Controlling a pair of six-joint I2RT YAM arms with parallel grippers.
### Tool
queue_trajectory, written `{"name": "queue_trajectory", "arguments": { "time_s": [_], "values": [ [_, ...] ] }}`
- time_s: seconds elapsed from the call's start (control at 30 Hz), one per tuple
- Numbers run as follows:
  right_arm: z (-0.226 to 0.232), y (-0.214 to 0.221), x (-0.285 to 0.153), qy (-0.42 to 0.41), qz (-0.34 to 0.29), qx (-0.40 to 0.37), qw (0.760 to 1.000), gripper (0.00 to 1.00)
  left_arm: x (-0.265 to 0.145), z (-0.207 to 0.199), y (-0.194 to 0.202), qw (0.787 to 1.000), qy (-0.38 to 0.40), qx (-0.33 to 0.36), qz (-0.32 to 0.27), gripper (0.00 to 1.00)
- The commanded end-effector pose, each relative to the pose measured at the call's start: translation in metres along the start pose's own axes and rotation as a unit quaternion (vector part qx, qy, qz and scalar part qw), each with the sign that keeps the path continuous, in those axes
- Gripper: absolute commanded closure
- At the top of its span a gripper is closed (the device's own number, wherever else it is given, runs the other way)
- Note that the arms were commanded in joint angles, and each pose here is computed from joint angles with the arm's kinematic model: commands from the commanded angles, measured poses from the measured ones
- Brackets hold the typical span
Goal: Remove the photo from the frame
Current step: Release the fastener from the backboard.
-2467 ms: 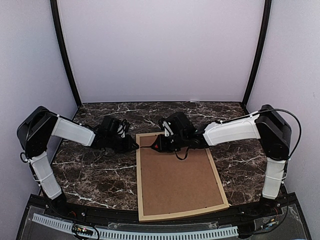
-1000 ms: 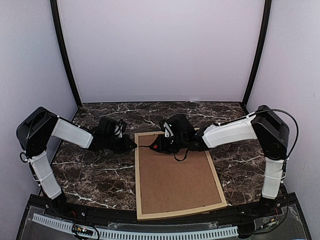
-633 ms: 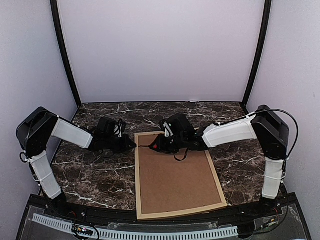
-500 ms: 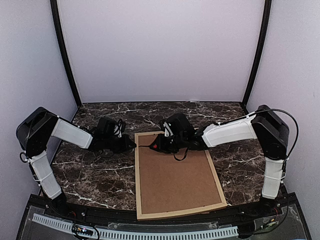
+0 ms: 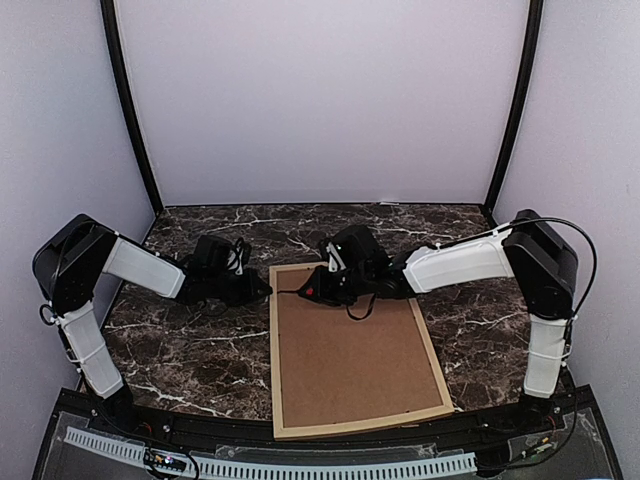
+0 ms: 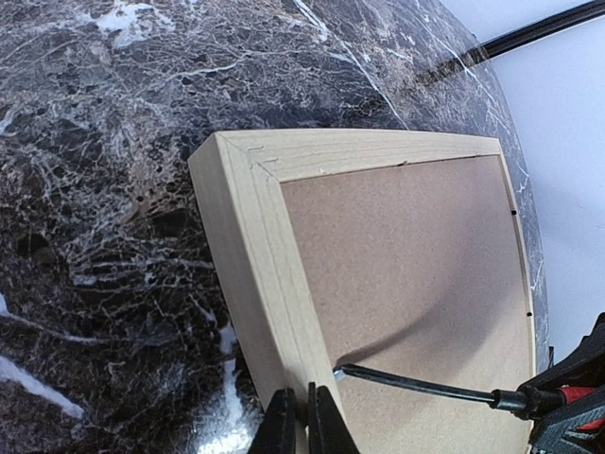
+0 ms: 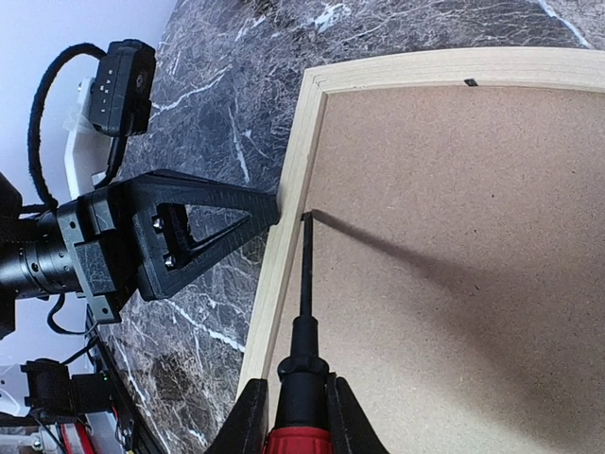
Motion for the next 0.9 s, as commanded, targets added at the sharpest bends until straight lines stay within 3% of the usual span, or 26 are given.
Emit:
{"name": "queue_trajectory", "arguments": {
  "time_s": [0.0,0.87],
  "values": [
    [0.145,-0.002,-0.028,-0.265,0.005,-0.096,0.959,1.00,0.015,0.014,0.040,0.998,-0.009,-0.005,0.065,0.94],
    [0.174,-0.008,-0.040,-0.317,0.006,-0.096,0.943,1.00,0.017,0.012,0.039,0.998,-0.002,-0.003,0.067,0.98]
  ]
}}
Point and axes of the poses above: each gripper's point midway between its finger pads, its own x axis out along the fingers, its own z axis along the line the jaws close on, y = z × x, the point moved 2 cm from there along -x, back along the fingers, and after that the axes turned 3 degrees about -x, right-handed, at the moved point
